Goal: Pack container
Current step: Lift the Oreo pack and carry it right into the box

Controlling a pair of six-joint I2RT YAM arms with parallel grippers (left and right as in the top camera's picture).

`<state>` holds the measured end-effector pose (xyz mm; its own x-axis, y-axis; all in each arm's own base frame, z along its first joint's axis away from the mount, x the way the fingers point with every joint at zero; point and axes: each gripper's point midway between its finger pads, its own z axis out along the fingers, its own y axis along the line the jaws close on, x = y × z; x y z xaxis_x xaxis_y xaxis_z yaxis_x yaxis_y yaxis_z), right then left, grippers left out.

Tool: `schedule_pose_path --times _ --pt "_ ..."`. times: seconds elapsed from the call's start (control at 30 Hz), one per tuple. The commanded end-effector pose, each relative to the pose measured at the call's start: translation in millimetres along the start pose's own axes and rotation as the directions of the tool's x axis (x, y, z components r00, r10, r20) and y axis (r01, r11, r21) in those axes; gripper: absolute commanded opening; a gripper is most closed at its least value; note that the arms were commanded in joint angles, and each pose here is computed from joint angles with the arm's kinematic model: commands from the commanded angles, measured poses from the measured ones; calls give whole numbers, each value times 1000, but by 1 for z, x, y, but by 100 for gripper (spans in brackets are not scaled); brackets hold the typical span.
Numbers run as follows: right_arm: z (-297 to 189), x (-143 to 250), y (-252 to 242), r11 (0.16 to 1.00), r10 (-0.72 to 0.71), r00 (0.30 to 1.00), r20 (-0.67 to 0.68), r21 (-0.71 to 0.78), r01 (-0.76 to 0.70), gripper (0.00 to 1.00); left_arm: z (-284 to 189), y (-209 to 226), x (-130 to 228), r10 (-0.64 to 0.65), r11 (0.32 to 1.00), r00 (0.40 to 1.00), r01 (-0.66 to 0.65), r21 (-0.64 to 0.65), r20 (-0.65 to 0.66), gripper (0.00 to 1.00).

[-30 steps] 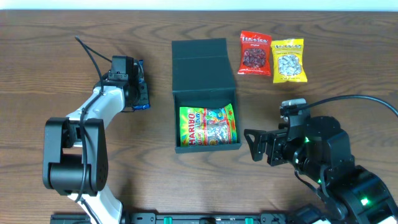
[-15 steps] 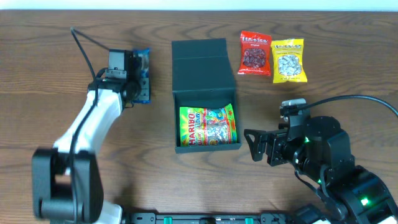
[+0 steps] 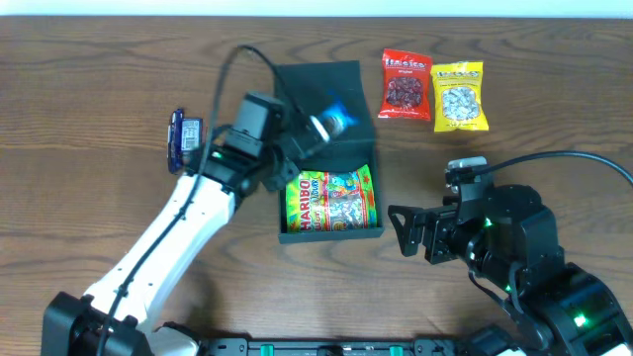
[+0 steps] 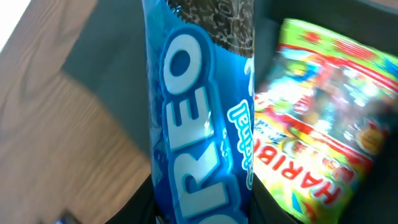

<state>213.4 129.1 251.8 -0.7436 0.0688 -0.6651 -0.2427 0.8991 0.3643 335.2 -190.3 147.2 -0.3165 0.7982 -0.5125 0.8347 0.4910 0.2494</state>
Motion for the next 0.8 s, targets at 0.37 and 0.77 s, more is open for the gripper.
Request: schedule_pose_path --times 0.37,0.77 --pt "-2 -3 -1 1000 -10 1000 13 5 10 99 31 -14 0 439 898 896 -437 39 -64 6" --pt "-2 -3 -1 1000 -10 1000 13 5 10 99 48 -5 -7 440 898 896 -441 -2 -62 13"
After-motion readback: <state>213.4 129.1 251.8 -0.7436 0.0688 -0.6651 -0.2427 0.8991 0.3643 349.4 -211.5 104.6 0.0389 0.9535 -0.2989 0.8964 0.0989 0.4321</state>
